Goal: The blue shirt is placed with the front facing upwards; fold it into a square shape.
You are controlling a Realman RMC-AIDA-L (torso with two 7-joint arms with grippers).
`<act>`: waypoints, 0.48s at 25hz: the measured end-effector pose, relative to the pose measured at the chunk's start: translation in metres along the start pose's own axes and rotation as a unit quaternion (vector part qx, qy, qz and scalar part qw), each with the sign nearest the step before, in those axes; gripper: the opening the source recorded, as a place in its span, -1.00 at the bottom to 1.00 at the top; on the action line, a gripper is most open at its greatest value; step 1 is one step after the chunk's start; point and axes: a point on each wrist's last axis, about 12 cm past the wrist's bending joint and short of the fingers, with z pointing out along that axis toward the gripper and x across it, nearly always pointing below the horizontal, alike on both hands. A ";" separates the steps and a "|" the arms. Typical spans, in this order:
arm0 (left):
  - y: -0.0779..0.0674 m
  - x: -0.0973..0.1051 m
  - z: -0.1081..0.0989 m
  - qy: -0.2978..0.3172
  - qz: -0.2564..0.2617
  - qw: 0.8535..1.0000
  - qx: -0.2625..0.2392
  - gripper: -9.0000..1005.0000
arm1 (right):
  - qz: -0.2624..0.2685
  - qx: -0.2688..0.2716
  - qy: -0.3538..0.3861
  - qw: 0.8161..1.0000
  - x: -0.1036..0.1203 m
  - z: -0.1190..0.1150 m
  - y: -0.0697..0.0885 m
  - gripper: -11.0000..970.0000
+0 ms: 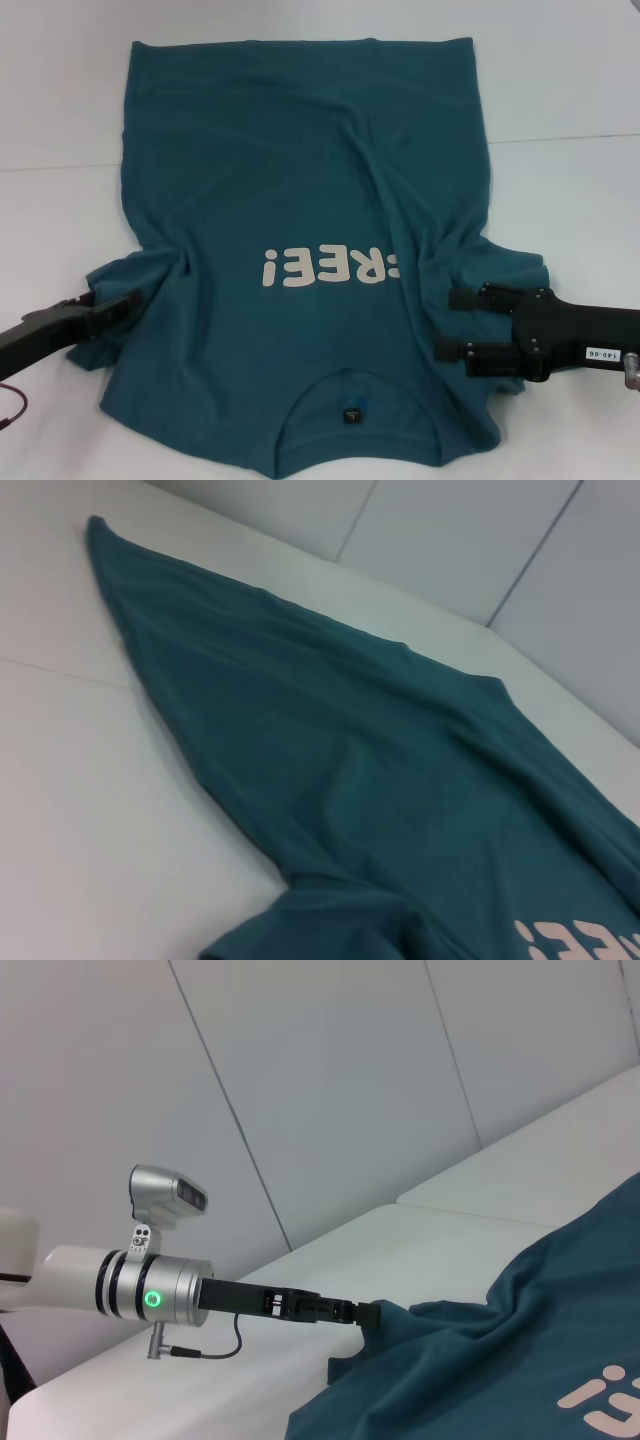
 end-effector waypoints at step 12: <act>0.001 -0.001 0.001 0.001 -0.009 1.000 -0.007 -0.02 | -0.003 0.002 0.000 1.000 0.001 -0.001 0.000 0.82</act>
